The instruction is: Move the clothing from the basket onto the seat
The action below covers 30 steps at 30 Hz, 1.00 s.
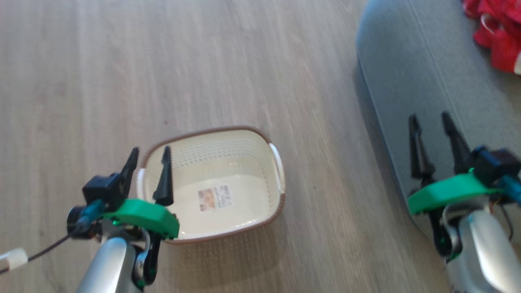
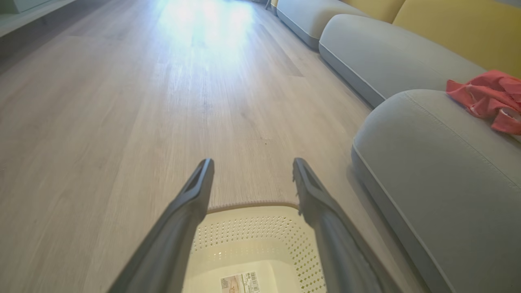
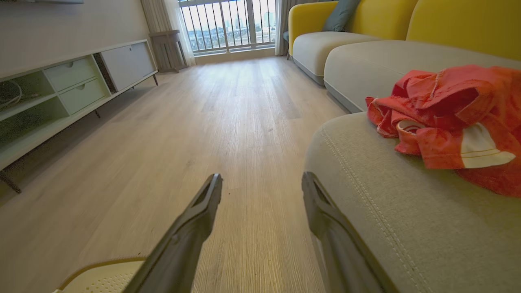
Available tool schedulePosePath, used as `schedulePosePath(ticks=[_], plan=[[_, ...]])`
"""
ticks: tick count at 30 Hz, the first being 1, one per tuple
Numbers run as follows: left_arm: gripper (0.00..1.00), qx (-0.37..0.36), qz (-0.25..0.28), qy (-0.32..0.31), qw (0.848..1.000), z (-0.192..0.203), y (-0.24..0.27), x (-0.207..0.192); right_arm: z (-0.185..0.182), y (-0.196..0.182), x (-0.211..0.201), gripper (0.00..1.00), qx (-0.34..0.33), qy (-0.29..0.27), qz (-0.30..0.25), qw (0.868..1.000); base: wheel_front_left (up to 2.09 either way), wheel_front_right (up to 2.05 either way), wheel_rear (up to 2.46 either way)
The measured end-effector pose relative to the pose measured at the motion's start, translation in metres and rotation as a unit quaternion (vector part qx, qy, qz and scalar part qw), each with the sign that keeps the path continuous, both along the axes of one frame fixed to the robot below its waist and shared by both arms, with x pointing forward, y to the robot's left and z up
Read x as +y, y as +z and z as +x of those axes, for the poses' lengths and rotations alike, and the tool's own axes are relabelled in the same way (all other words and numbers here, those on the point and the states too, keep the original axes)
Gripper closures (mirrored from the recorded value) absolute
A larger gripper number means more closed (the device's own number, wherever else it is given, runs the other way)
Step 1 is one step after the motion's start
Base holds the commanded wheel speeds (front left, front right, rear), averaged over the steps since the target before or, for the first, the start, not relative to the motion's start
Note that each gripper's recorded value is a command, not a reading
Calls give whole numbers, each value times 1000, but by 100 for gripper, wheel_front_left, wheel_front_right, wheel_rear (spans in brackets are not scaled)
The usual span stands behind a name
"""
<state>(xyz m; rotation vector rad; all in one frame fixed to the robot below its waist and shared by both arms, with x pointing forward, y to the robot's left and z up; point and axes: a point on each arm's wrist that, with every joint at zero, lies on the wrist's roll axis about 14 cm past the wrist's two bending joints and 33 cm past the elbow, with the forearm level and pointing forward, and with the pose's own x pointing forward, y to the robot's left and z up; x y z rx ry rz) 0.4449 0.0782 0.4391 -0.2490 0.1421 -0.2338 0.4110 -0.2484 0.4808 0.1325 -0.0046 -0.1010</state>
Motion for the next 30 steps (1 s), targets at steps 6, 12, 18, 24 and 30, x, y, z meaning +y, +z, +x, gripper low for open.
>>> schedulePosePath(ticks=[6, 12, 18, 24, 30], plan=[[0, -8, 15, 76, 997, -21, 9, 52, -12, -16, 39, 0, 23, 42, 4, 999, 0, 0, 0], [0, -12, 27, 116, 993, -36, 12, 81, -18, -24, 52, 0, 35, 53, 9, 998, 0, 0, 0], [0, -17, 37, 113, 993, -37, 13, 84, -18, -24, 54, 0, 36, 58, -4, 998, 0, 0, 0], [100, -7, 43, 111, 993, -40, 7, 84, -21, -29, 54, 100, 44, 57, -7, 997, 0, 0, 0], [100, 49, 37, 117, 991, -60, -24, 87, -40, -58, 52, 100, 93, 50, 13, 994, 0, 0, 0]])
